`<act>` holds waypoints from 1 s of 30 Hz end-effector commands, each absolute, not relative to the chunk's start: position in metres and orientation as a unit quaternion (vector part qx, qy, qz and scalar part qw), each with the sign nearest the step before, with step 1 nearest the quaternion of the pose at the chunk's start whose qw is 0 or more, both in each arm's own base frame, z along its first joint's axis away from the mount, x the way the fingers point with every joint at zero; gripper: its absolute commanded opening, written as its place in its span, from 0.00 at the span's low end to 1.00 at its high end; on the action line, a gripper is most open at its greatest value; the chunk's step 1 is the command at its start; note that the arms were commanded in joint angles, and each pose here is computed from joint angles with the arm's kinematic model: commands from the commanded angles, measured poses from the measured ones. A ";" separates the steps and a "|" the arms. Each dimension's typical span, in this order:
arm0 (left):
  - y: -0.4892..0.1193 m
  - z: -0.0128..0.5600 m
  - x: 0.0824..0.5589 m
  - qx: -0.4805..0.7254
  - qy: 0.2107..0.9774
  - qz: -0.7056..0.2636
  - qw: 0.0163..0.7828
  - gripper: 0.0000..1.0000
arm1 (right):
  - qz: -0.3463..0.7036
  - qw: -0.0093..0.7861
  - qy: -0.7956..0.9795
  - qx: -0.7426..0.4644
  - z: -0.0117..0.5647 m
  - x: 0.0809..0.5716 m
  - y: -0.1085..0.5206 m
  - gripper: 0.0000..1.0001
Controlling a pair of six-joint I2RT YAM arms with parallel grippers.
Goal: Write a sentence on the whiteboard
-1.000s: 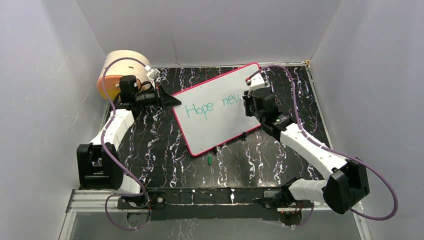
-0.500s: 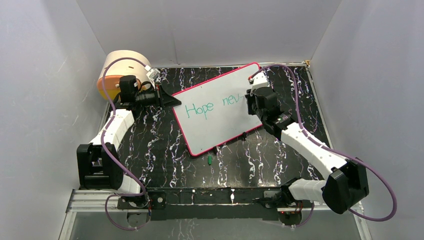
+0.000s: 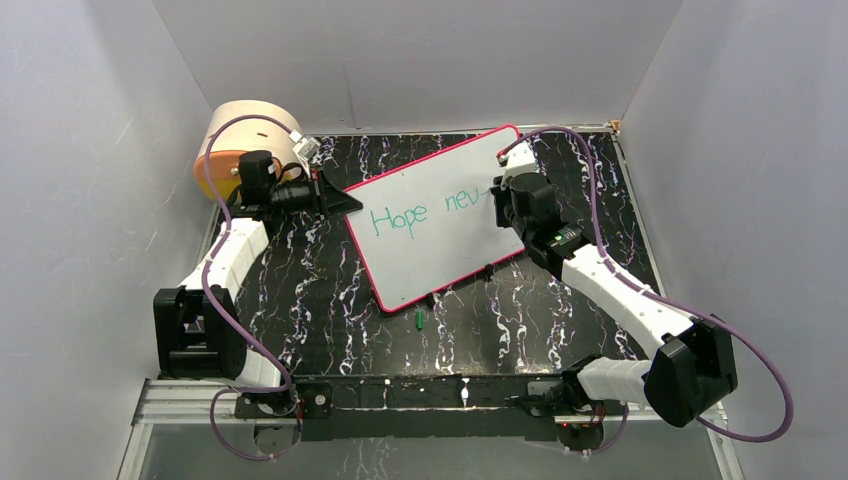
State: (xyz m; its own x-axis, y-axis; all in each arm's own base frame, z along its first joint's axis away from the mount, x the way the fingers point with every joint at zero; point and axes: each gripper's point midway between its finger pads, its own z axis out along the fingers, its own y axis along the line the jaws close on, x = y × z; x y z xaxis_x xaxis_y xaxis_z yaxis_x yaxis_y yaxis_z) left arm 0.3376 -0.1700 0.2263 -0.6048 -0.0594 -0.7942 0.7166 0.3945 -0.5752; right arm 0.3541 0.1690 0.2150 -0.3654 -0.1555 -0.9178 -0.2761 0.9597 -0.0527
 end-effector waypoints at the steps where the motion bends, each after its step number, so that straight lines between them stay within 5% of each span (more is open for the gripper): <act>1: -0.174 0.179 0.336 0.218 0.782 -0.464 0.354 0.00 | 0.075 0.591 0.793 -0.128 0.253 0.368 0.178 0.00; 30: -0.174 0.178 0.337 0.216 0.784 -0.463 0.352 0.00 | 0.120 0.533 0.821 -0.163 0.215 0.340 0.189 0.00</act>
